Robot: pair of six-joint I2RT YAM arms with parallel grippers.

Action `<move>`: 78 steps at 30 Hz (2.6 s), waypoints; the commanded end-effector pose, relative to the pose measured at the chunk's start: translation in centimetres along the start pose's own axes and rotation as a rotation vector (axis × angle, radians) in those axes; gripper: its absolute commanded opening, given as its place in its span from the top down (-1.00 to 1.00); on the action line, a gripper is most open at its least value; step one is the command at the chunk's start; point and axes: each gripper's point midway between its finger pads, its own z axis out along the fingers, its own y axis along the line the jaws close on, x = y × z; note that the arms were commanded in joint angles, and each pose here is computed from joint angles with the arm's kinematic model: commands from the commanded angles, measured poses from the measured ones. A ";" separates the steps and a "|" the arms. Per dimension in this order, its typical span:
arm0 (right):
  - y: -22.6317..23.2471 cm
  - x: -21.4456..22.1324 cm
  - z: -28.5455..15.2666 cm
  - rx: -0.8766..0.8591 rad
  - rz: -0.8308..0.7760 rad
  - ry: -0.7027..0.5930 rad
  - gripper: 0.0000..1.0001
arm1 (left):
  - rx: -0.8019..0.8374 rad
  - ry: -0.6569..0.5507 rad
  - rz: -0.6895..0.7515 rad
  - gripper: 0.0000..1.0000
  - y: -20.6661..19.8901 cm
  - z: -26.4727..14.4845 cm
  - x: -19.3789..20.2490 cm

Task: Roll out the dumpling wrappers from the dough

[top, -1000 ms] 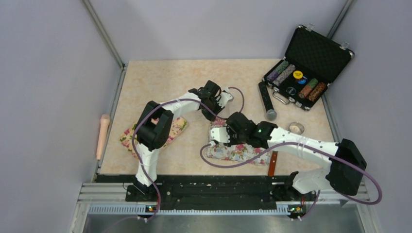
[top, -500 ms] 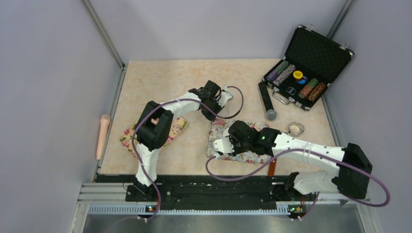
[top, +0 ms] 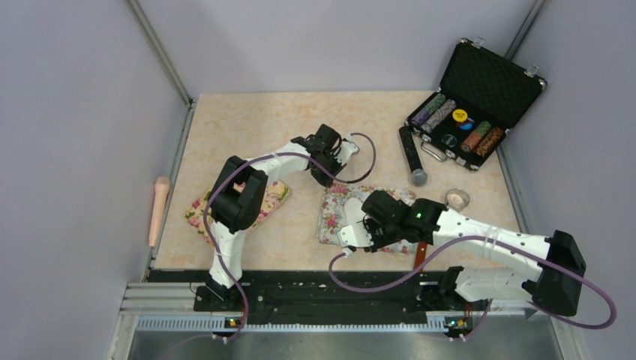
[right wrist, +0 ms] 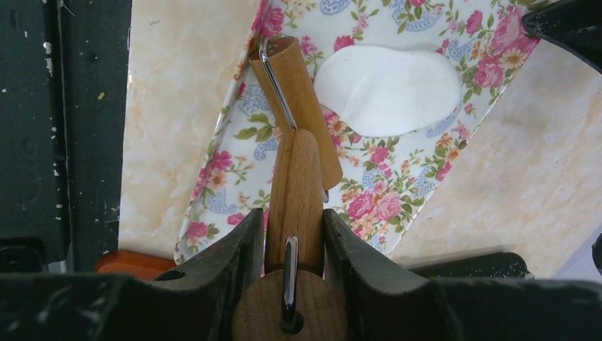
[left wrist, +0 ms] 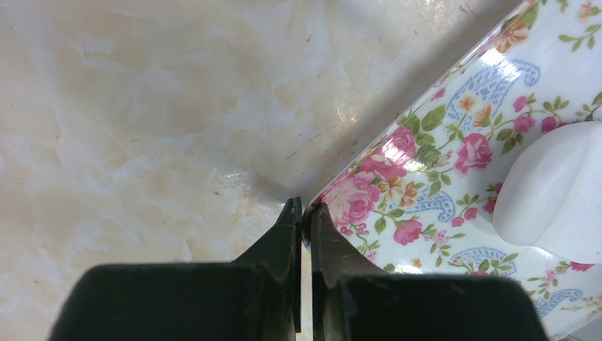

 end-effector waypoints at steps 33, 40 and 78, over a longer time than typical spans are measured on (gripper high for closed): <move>-3.8 2.3 5.9 0.107 0.225 0.172 1.00 | -0.343 -0.043 -0.368 1.00 5.1 -0.2 0.8; -0.5 2.6 5.9 -0.012 0.215 0.197 1.00 | -0.363 -0.056 -0.397 1.00 6.1 -0.7 0.9; 3.0 -0.1 2.2 -0.202 0.245 0.034 1.00 | -0.388 -0.097 -0.411 1.00 7.2 -2.3 0.3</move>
